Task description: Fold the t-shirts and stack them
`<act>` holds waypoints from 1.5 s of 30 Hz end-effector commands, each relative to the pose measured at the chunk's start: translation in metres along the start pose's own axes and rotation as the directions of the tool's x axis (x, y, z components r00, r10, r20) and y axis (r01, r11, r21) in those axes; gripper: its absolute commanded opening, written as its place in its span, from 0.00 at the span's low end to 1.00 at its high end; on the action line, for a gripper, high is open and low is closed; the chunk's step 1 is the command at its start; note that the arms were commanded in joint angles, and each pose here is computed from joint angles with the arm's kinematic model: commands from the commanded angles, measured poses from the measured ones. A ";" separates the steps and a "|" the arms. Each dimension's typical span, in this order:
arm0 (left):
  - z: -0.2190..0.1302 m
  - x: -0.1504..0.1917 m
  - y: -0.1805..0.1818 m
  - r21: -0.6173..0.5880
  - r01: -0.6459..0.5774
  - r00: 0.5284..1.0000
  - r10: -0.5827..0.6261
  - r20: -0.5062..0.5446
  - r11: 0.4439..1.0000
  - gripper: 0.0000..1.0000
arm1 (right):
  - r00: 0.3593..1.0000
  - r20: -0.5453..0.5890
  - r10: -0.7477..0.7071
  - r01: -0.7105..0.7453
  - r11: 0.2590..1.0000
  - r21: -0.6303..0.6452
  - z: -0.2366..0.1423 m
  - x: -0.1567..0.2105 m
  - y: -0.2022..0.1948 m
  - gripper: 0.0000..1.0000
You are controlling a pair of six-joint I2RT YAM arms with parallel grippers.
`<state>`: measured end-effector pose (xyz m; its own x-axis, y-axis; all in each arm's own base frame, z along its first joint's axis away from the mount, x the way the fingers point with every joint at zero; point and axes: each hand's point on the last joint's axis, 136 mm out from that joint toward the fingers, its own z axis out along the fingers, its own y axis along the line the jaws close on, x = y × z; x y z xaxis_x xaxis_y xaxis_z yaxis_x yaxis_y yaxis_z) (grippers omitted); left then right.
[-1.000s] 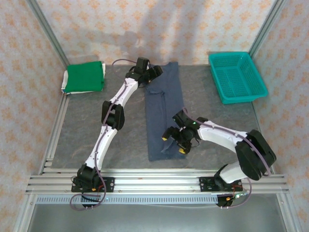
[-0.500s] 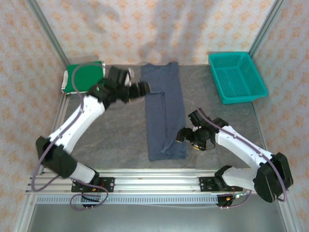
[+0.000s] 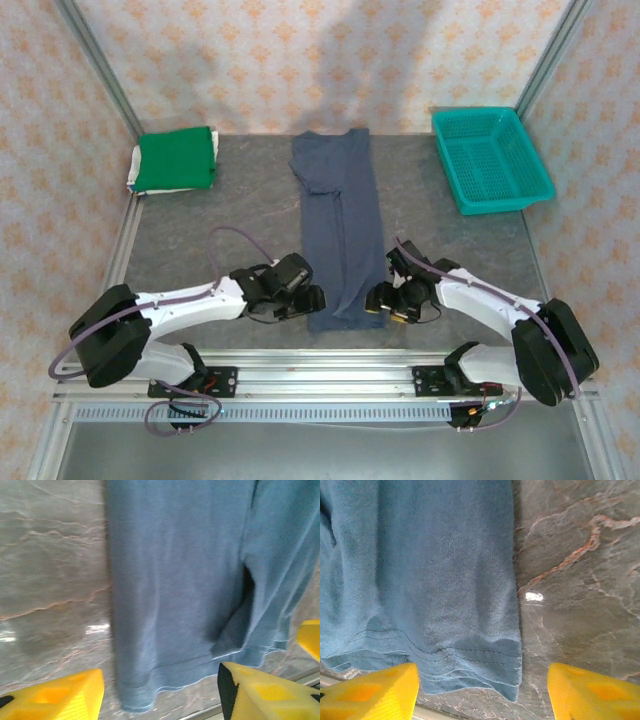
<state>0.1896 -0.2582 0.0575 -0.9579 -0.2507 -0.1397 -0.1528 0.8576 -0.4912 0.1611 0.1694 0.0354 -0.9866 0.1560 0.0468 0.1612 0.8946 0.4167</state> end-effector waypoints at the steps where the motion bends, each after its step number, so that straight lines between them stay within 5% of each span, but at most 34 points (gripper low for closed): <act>1: 0.014 -0.004 -0.004 0.026 0.057 0.996 -0.058 0.064 0.998 0.59 | 1.000 0.018 -0.011 0.011 1.000 -0.029 0.003 0.000 0.001 0.68; 19: 0.047 0.023 0.016 -0.074 0.051 0.998 -0.049 0.034 0.996 0.41 | 1.000 0.006 0.010 -0.009 0.997 -0.072 0.017 0.000 0.010 0.57; 21: 0.044 0.024 0.021 -0.091 0.052 0.998 -0.048 0.037 0.995 0.34 | 1.000 -0.001 0.013 -0.013 0.998 -0.063 0.020 0.001 0.009 0.50; 24: 0.035 0.024 0.033 -0.126 0.054 0.998 -0.047 0.052 0.991 0.23 | 1.000 -0.008 0.026 -0.026 0.999 0.019 0.020 0.003 -0.005 0.19; 27: 0.021 0.025 0.046 -0.154 0.053 0.997 -0.042 0.072 0.987 0.15 | 0.999 -0.001 0.039 -0.039 0.995 0.094 0.013 0.010 -0.022 0.00; 45: -0.008 0.039 0.044 -0.120 0.022 0.992 -0.006 0.124 0.993 0.05 | 0.983 0.047 0.177 -0.178 0.983 0.038 -0.007 0.047 -0.034 0.00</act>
<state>0.1434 -0.2324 0.0367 -0.9338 -0.2885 -0.2117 -0.1805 0.8906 -0.4175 0.1215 0.1540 0.0386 -0.9599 0.2773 0.0418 0.2689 0.8682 0.4170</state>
